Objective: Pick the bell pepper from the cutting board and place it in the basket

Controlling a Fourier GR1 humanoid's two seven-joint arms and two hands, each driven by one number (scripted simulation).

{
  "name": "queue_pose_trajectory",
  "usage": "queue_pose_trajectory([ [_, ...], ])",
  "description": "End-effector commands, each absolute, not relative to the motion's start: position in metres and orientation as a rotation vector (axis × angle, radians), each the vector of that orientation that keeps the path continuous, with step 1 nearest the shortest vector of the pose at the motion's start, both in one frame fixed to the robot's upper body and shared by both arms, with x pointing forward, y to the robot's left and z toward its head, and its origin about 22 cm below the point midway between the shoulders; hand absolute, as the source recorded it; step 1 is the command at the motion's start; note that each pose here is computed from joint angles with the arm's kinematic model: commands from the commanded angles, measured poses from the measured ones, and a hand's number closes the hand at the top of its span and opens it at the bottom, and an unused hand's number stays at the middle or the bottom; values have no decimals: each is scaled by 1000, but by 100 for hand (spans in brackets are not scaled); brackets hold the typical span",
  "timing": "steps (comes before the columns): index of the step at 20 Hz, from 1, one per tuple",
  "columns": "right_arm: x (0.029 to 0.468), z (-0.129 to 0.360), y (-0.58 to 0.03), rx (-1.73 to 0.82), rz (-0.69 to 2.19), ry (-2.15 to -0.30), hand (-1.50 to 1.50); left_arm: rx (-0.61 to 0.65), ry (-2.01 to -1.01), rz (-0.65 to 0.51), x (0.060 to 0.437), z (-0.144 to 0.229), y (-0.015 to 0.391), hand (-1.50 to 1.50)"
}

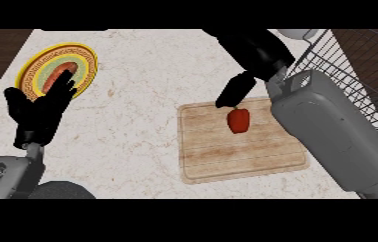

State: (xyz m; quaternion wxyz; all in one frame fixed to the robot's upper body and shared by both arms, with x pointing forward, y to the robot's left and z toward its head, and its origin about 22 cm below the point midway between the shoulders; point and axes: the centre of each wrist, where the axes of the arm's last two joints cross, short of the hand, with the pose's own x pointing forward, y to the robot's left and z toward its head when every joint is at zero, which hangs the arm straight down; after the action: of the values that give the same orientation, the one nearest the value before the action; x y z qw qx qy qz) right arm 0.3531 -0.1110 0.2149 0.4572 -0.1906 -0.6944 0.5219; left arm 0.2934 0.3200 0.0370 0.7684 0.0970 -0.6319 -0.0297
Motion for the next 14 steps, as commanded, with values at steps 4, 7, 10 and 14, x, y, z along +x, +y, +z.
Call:
queue_pose_trajectory([
  [4, 360, 307, -124, -682, 1360, -1428, -150, 208, -1390, -71, 296, 54, 332, 0],
  [7, 372, 308, -135, -560, 1480, -1285, -150, 203, -1381, -64, 292, 35, 320, 0],
  [10, 366, 308, -162, -499, 1521, -1230, -150, 192, -1368, -68, 282, 36, 326, 0],
  [14, 353, 305, -196, -381, 1480, -1253, -150, 208, -1369, -42, 283, 28, 332, 0],
])
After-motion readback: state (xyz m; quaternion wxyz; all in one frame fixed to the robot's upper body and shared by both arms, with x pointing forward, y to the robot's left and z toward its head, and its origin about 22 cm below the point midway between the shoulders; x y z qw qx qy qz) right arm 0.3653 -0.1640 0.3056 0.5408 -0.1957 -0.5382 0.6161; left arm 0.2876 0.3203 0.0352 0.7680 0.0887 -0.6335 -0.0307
